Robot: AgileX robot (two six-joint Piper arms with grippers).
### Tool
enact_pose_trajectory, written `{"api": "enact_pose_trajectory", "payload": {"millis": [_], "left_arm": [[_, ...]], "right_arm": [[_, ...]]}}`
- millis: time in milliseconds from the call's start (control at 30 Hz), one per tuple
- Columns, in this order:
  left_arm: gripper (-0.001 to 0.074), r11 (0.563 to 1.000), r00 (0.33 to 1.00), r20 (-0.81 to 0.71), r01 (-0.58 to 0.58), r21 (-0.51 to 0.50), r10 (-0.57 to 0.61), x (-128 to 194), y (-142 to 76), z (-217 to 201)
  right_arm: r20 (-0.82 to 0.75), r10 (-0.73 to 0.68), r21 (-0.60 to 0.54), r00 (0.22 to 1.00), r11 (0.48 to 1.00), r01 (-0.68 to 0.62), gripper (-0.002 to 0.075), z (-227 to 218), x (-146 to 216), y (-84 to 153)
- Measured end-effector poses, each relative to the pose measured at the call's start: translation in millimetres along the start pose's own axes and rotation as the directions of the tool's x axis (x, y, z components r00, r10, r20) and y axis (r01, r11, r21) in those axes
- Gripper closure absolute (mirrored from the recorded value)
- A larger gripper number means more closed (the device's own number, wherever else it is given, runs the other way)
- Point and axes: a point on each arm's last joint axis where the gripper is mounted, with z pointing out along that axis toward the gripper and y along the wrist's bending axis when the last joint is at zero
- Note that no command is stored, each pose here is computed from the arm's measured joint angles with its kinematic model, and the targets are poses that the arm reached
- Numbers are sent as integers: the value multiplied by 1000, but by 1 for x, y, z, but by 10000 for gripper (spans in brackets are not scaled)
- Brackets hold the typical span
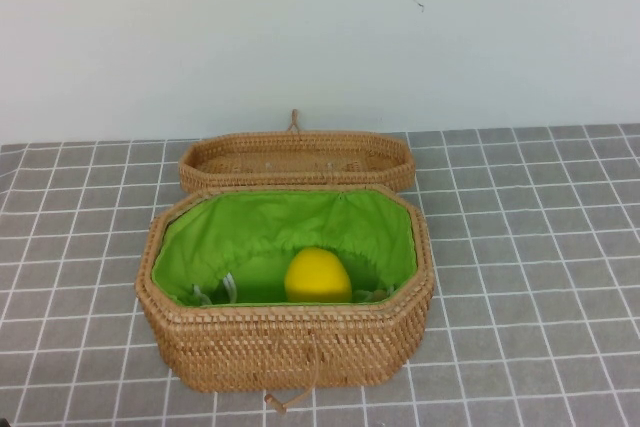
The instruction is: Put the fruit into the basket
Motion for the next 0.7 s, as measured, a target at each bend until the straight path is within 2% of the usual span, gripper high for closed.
{"api": "enact_pose_trajectory", "payload": {"millis": [67,167,233,300,400,533,700], "left_arm": [[734,1000,1000,0,2,1,-2,0,0,0],[734,1000,1000,0,4,1,-4,0,0,0],[734,1000,1000,0,4,1,-4,0,0,0],[734,1000,1000,0,4,1,-4,0,0,0],[734,1000,1000,0,4,1,-4,0,0,0],[734,1000,1000,0,4,1,-4,0,0,0],[734,1000,1000,0,4,1,-4,0,0,0]], "right_arm": [[143,56,64,988,996,-66,728,-12,3,-8],[385,157,146,909,963,-228,728,-25,23,-13],[515,189,188,836,927,-325,729,-25,47,-9],[579,201,217,790,896,-387,728,-18,73,0],[618,173,284,767,861,-422,729,-1,116,19],[607,93,384,789,835,-394,729,31,171,46],[613,-12,488,790,792,-366,728,63,219,71]]}}
